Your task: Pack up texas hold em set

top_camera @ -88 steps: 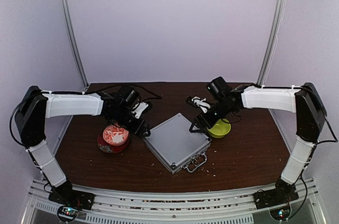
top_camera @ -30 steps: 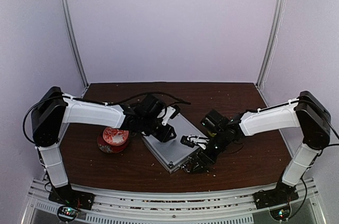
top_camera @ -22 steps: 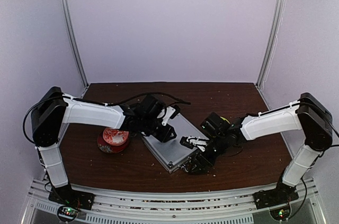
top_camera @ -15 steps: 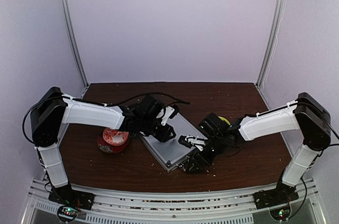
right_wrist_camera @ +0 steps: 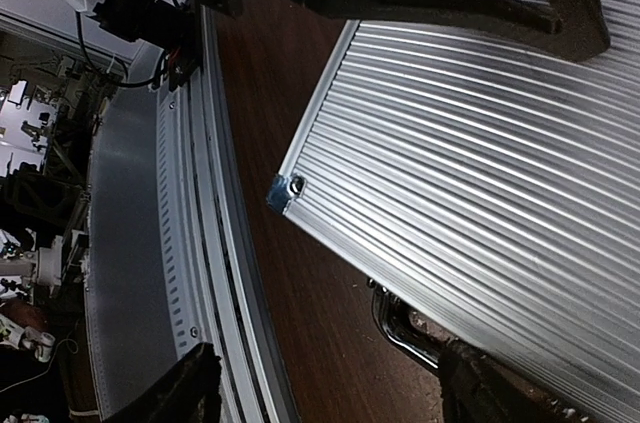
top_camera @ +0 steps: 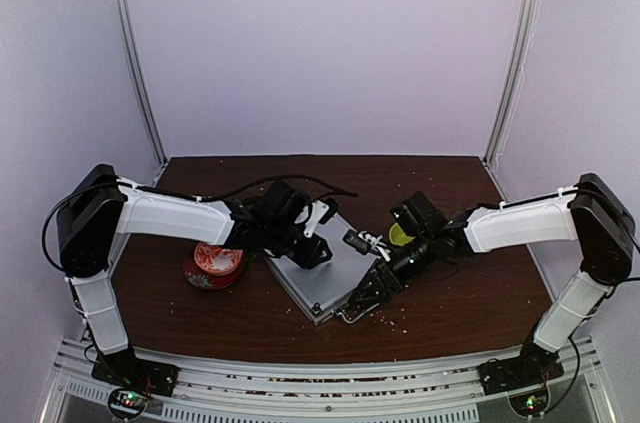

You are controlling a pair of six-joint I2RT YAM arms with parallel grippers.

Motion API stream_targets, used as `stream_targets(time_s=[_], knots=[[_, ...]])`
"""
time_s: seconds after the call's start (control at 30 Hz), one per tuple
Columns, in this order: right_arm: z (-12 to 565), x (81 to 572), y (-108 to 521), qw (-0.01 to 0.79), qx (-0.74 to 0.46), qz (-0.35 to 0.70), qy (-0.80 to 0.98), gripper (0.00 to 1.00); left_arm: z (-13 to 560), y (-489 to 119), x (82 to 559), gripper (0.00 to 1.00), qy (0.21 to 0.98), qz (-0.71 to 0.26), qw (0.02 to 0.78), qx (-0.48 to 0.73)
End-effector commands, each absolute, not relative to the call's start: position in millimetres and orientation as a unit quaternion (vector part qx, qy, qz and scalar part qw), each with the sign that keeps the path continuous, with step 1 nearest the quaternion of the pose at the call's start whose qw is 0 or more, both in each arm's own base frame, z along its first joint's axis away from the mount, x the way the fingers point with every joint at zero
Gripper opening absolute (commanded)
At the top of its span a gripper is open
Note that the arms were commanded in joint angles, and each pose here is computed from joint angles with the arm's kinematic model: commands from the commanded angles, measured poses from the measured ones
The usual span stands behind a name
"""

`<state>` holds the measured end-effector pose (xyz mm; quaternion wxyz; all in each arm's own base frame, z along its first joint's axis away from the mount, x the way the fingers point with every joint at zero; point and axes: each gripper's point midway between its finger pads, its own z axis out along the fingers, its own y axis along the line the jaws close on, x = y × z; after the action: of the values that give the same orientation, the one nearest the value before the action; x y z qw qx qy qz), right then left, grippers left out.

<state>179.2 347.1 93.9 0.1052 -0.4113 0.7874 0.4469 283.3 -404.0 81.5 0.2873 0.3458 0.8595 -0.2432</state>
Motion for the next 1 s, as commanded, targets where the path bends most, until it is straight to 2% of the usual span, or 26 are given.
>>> stream_targets(time_s=[0.0, 0.37, 0.5, 0.57, 0.6, 0.63, 0.7, 0.83, 0.97], knots=[[120.1, 189.1, 359.5, 0.137, -0.411, 0.480, 0.763, 0.76, 34.6, -380.4, 254.1, 0.26, 0.887, -0.213, 0.205, 0.353], [115.5, 187.2, 348.3, 0.138, -0.433, 0.447, 0.771, 0.74, 37.6, -378.0, 253.9, 0.26, 0.887, -0.208, 0.207, 0.357], [109.8, 187.9, 332.8, 0.157, -0.483, 0.389, 0.769, 0.59, 38.2, -377.0, 254.2, 0.26, 0.887, -0.205, 0.209, 0.358], [100.4, 185.0, 323.3, 0.161, -0.515, 0.362, 0.760, 0.44, 36.0, -376.2, 254.8, 0.26, 0.887, -0.202, 0.207, 0.359], [94.5, 183.9, 318.6, 0.163, -0.528, 0.348, 0.757, 0.31, 35.4, -375.9, 255.3, 0.26, 0.888, -0.200, 0.207, 0.359], [87.9, 184.0, 314.1, 0.166, -0.538, 0.331, 0.757, 0.23, 35.4, -376.0, 255.7, 0.26, 0.888, -0.199, 0.208, 0.360], [75.8, 187.1, 307.2, 0.177, -0.555, 0.299, 0.756, 0.12, 36.2, -376.7, 257.1, 0.26, 0.887, -0.197, 0.210, 0.361], [63.9, 192.3, 303.8, 0.201, -0.580, 0.252, 0.748, 0.04, 50.2, -378.3, 264.5, 0.27, 0.884, -0.190, 0.228, 0.361], [63.5, 197.2, 308.1, 0.222, -0.591, 0.226, 0.742, 0.02, 82.4, -379.8, 286.7, 0.48, 0.879, -0.165, 0.277, 0.352]])
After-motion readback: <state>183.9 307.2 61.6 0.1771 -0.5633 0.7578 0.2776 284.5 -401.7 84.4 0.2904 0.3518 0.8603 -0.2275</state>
